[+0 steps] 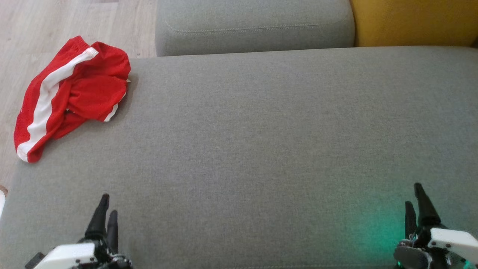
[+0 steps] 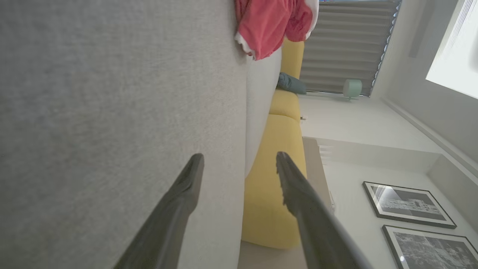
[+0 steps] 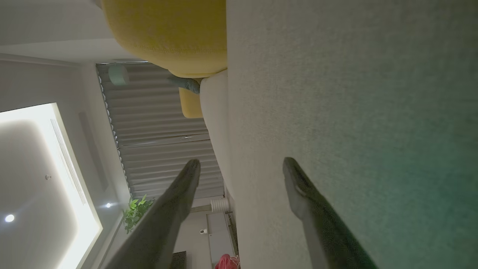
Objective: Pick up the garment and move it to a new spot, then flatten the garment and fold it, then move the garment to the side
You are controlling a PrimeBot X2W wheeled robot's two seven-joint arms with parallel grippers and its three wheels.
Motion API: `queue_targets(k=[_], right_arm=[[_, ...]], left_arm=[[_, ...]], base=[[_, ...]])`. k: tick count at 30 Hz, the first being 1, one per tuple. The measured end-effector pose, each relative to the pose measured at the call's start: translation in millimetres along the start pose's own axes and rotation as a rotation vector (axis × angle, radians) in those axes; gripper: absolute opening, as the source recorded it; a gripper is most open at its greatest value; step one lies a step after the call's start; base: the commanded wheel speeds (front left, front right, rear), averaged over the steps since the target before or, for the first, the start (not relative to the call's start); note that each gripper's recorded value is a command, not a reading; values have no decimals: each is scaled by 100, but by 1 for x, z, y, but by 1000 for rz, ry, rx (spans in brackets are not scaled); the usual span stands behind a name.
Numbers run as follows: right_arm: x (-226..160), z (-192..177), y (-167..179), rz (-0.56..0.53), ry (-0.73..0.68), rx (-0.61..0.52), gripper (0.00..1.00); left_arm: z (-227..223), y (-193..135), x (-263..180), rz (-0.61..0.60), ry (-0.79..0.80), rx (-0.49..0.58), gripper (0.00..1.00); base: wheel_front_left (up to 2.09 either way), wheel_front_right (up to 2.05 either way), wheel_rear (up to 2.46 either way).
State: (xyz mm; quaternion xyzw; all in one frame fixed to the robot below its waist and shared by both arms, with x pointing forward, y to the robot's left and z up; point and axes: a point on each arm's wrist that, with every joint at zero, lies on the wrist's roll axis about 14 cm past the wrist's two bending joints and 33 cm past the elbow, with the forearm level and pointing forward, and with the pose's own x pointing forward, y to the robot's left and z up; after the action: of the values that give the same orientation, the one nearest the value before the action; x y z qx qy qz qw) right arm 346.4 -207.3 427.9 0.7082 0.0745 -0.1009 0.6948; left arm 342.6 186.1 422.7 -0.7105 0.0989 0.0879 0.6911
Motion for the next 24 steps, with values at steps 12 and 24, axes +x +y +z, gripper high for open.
queue_targets(k=[12, 24], right_arm=[[-2, -4, 2, 8, -2, -46, 100], [0, -4, 22, 64, -19, -191, 100]], left_arm=[[-5, -1, -3, -5, -4, 32, 100], [-10, -16, -1, -37, -5, 149, 100]], base=[[0, 0, 0], [0, 0, 0]])
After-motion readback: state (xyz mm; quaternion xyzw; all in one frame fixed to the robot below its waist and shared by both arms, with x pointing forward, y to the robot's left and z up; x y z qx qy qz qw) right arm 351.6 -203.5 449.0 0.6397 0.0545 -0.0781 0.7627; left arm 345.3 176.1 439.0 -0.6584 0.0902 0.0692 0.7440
